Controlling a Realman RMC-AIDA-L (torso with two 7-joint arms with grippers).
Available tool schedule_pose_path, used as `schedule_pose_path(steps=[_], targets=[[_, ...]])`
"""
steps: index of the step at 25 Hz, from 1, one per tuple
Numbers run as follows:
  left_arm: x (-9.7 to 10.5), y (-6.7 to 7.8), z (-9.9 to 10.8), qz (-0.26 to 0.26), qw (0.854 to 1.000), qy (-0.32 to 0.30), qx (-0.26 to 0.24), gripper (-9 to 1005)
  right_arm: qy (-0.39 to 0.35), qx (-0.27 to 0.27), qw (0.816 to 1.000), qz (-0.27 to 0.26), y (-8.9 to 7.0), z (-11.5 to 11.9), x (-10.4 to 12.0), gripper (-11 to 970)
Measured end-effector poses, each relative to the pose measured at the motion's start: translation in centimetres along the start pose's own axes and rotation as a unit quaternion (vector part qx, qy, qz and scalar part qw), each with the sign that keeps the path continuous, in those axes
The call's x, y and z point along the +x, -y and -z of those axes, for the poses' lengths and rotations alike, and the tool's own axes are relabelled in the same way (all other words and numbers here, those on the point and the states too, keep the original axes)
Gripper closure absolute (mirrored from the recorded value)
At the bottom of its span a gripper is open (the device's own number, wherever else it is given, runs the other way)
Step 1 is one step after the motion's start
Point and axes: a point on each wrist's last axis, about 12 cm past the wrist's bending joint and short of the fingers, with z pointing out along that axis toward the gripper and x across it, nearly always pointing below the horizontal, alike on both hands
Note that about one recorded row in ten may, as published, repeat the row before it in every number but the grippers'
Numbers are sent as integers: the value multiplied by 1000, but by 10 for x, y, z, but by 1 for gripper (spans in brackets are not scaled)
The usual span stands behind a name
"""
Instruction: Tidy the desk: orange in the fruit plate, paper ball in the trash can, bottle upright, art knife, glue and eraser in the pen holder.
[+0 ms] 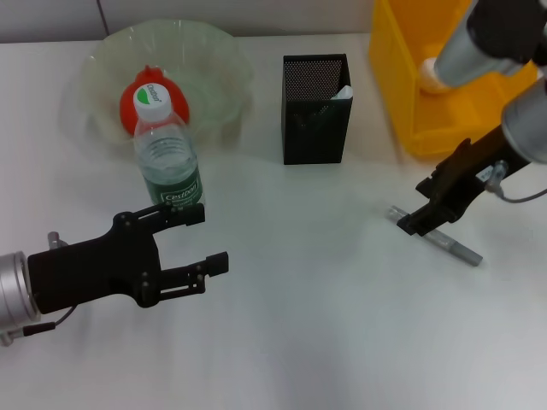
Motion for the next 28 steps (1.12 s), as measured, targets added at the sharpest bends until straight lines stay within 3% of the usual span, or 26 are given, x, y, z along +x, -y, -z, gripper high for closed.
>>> schedule_pose_path(steps=[6,9,17,22,28], targets=[[-1,-1,-1,-1,1000,1,0,194,-19,15,1000,-8,6,-24,11,320],[-1,-1,-2,-1,1000,2,-2,194,-29,24,999,-9,9,-35,14,398],[-2,-3,-3,-2,1000,1,-7,194,-43,25,999,-3,9,-49,17,489],[-2,-3,-3,-2,1000,2,-7,194,-42,27,999,-1,9,-50,16,743],[-2,-3,-3,-2,1000,3,-9,194,-29,35,999,0,10,-40,12,804]])
